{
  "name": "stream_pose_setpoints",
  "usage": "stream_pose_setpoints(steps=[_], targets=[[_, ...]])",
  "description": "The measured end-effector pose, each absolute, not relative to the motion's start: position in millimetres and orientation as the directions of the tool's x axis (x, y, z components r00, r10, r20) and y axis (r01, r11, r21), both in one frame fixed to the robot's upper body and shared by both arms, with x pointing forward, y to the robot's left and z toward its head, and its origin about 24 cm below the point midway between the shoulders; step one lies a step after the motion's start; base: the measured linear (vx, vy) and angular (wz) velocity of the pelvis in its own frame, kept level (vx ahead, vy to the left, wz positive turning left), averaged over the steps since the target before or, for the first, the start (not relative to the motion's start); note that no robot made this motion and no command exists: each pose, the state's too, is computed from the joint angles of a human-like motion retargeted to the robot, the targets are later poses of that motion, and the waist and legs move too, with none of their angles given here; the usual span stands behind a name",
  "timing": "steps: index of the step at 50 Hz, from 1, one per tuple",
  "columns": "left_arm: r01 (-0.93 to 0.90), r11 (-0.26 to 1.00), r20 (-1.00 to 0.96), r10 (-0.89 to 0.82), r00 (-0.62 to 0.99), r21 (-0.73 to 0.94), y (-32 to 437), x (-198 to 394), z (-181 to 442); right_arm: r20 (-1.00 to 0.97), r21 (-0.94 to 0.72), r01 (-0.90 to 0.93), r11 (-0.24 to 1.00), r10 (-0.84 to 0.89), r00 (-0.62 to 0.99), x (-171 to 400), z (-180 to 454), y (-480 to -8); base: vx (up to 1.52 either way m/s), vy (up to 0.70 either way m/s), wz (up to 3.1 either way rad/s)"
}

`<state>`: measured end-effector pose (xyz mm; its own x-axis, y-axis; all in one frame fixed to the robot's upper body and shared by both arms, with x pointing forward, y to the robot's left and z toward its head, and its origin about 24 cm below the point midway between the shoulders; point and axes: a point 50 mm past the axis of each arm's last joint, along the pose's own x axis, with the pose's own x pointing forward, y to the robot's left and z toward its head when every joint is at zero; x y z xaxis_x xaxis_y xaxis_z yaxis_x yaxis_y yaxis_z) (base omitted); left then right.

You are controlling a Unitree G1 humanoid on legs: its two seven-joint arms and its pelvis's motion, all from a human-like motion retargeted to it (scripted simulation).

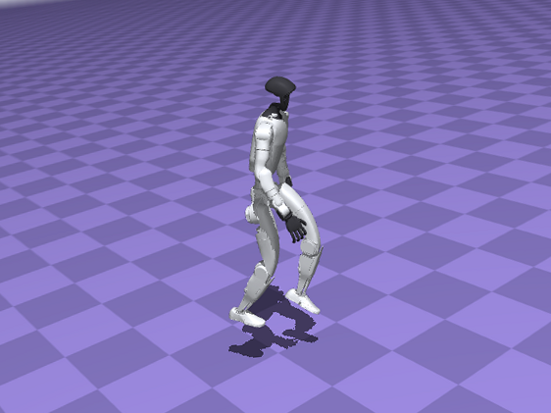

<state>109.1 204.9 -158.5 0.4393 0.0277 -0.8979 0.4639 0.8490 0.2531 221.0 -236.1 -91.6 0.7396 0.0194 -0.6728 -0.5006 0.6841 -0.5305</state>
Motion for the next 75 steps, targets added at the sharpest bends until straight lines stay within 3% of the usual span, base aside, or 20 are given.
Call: stream_pose_setpoints(steps=[12, 20, 27, 45, 62, 75], targets=[[0.468, 0.861, -0.932, 0.018, 0.362, 0.198, 192.1, 91.4, -166.5, -0.824, -0.403, -0.535, 0.742, -0.04, 0.566, 164.5, -128.6, -241.8, 0.3, 0.07, 0.51], [0.427, 0.872, -0.895, 0.027, 0.446, 0.238, 195.1, 127.3, -157.0, -0.896, -0.27, -0.498, 0.824, -0.026, 0.443, 142.1, -144.4, -233.4, 0.39, 0.1, 0.17], [0.337, 0.907, -0.857, 0.05, 0.514, 0.255, 196.8, 144.4, -149.7, -0.891, -0.219, -0.45, 0.866, 0.01, 0.454, 138.4, -148.7, -216.3, 0.37, 0.06, 0.4], [0.372, 0.895, -0.877, 0.04, 0.478, 0.244, 191.4, 131.5, -156.6, -0.814, -0.266, -0.447, 0.854, 0.049, 0.579, 171.6, -138.1, -187.7, 0.33, 0.01, 0.14], [0.404, 0.896, -0.932, 0.029, 0.361, 0.185, 182.7, 88.4, -170.2, -0.84, -0.333, -0.523, 0.785, 0.006, 0.543, 160.0, -144.2, -194.7, 0.47, -0.13, -0.17], [0.443, 0.864, -0.873, -0.009, 0.488, 0.238, 180.1, 116.2, -158.9, -0.856, -0.368, -0.558, 0.744, -0.037, 0.517, 145.1, -146.4, -213.3, 0.46, -0.06, -0.23]])
